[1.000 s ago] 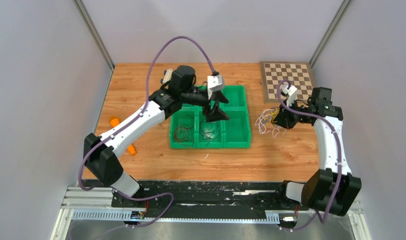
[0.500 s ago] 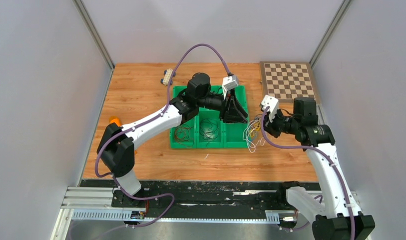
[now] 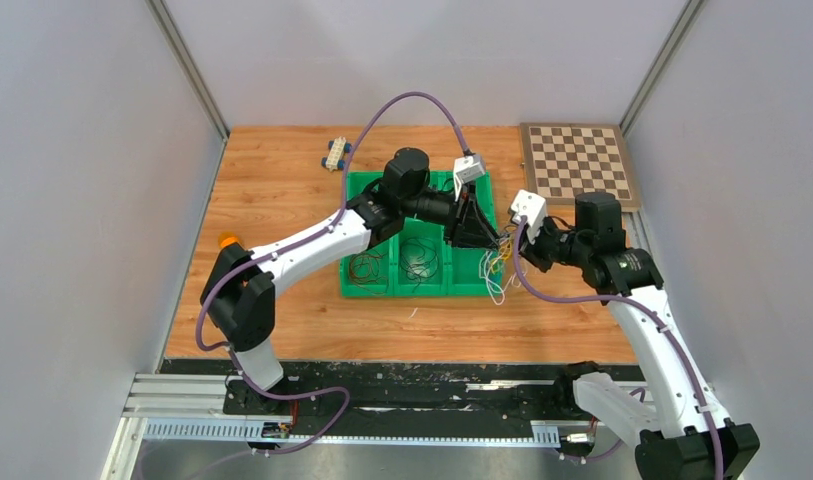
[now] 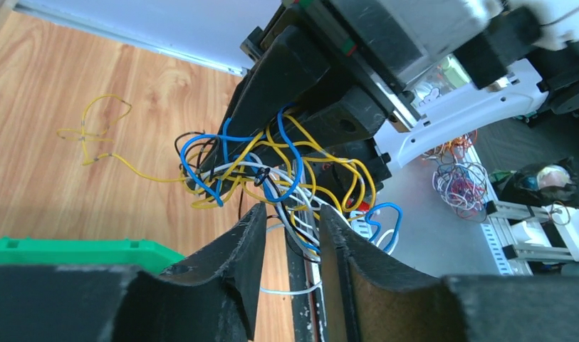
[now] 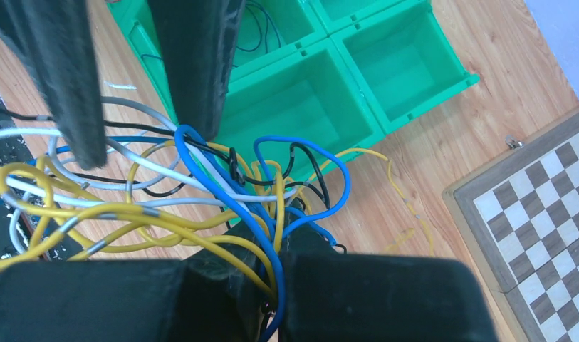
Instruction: Untangle the cables
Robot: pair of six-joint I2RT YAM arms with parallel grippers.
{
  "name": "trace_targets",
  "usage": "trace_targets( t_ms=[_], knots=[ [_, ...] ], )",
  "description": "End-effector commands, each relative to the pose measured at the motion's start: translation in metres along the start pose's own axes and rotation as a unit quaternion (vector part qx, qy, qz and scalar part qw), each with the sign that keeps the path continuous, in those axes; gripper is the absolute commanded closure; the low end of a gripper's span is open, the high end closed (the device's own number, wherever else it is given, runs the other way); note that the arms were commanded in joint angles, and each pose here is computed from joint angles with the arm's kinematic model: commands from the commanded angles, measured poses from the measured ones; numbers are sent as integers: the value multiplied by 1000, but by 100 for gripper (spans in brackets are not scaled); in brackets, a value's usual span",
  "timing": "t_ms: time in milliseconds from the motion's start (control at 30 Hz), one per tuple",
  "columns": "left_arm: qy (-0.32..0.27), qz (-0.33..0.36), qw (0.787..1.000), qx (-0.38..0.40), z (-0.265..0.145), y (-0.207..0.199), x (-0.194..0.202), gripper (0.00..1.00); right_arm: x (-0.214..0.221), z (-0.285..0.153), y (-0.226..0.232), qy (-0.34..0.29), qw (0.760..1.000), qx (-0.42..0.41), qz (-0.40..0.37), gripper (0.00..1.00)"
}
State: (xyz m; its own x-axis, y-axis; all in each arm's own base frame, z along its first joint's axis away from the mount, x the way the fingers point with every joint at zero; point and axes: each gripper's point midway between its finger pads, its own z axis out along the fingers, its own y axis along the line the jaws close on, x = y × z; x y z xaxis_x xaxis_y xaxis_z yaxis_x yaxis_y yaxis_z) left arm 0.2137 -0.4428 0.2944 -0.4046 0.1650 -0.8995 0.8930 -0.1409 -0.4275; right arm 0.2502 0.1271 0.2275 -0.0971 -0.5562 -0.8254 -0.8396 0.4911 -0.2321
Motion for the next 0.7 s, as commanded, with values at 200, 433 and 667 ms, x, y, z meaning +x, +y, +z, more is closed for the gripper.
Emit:
trace_targets(
  t_ms=[200, 433, 667],
  knots=[
    [-11, 31, 999, 9, -3, -18, -10, 97, -11, -2, -11, -13, 999, 35, -20, 97],
    [-40, 87, 995, 9, -26, -47, -25, 100, 48, 9, -28, 80, 994, 70, 6, 97],
    [-77, 114, 990, -34, -66, -54, -58, 100, 98, -1, -56, 111, 988, 96, 53, 95]
  ],
)
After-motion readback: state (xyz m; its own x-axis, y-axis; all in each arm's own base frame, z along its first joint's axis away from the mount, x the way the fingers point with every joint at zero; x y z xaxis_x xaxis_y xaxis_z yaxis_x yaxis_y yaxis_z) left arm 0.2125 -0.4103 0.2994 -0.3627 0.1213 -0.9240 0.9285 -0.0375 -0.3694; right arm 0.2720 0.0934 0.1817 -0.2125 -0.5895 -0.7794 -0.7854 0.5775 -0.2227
